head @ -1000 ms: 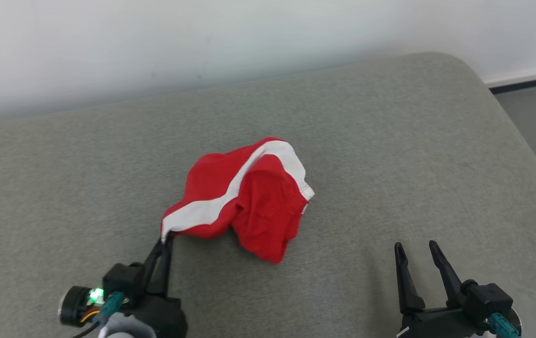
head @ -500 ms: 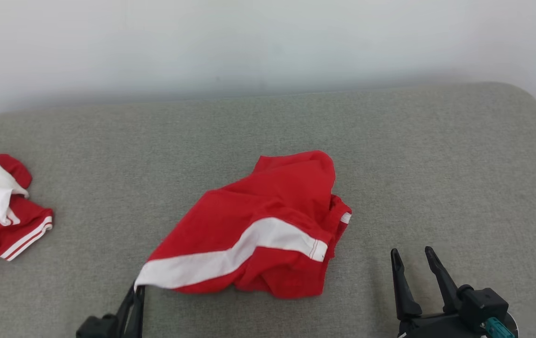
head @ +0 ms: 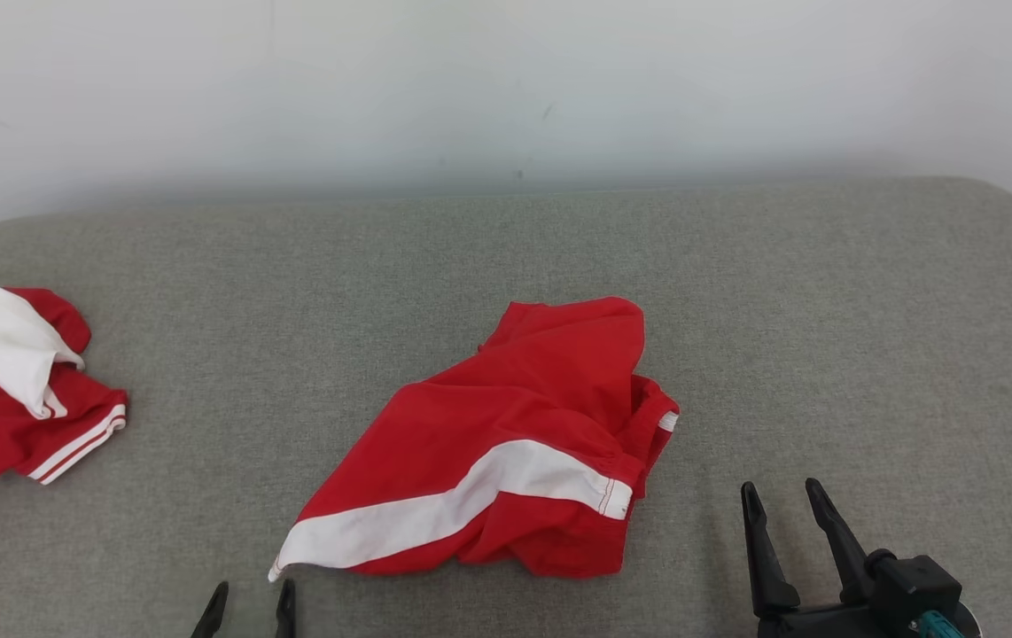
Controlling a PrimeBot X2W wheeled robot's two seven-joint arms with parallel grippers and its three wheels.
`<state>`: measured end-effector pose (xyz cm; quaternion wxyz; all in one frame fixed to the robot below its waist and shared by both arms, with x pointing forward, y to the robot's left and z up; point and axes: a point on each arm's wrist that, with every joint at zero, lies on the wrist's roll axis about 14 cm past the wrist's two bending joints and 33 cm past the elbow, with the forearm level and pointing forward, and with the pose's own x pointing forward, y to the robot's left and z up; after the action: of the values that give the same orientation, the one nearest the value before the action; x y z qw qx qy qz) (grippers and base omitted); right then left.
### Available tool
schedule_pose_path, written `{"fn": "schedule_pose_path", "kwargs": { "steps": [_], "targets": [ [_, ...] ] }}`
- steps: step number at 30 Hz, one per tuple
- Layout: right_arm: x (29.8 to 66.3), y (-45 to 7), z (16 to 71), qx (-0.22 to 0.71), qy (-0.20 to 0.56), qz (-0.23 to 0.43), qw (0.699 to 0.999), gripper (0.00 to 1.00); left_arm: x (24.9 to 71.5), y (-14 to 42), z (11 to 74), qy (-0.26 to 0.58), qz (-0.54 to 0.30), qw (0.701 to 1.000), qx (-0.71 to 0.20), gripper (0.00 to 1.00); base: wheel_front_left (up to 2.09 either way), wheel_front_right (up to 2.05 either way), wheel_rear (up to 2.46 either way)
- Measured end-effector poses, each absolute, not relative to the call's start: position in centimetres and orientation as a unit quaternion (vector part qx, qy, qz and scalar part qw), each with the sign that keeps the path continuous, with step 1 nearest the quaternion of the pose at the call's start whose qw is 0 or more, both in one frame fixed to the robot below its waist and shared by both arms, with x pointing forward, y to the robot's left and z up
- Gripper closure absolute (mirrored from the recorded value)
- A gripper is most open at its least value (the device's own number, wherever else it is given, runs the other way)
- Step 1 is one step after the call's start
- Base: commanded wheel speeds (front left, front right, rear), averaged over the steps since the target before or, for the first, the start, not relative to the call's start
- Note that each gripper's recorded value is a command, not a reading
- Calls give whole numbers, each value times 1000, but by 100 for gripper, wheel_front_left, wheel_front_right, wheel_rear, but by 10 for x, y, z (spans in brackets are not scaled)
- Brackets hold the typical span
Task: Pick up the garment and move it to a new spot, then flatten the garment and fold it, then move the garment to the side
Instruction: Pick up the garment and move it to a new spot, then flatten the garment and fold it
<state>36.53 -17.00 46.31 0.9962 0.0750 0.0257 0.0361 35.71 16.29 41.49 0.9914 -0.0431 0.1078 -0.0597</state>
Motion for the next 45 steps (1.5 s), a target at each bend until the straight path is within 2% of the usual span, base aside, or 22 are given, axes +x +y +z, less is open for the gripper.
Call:
{"fn": "schedule_pose_path", "kwargs": {
  "steps": [6, 12, 19, 36, 37, 38, 39, 45],
  "targets": [
    [365, -167, 465, 75, 23, 41, 996, 0, 339, 183, 414, 107, -16, 992, -58, 0, 0, 0, 0],
    [367, -157, 467, 76, 21, 55, 995, 0, 343, 208, 444, 55, 23, 996, -61, 0, 0, 0, 0],
    [368, -136, 469, 101, 20, 84, 991, 0, 351, 217, 462, 24, 36, 998, -53, 0, 0, 0, 0],
    [363, -62, 459, 157, 57, 183, 969, 0, 351, 223, 467, 16, 50, 997, -61, 0, 0, 0, 0],
    [363, -59, 456, 157, 63, 187, 968, 35, 350, 223, 467, 16, 51, 997, -61, 0, 0, 0, 0],
    [363, -57, 452, 155, 69, 192, 967, 62, 350, 224, 467, 15, 53, 997, -61, 0, 0, 0, 0],
    [363, -55, 451, 155, 73, 194, 966, 100, 349, 224, 467, 15, 54, 996, -62, 0, 0, 0, 0],
    [372, -54, 459, 136, 59, 208, 967, 100, 348, 225, 467, 15, 60, 996, -67, 0, 0, 0, 0]
  ]
}}
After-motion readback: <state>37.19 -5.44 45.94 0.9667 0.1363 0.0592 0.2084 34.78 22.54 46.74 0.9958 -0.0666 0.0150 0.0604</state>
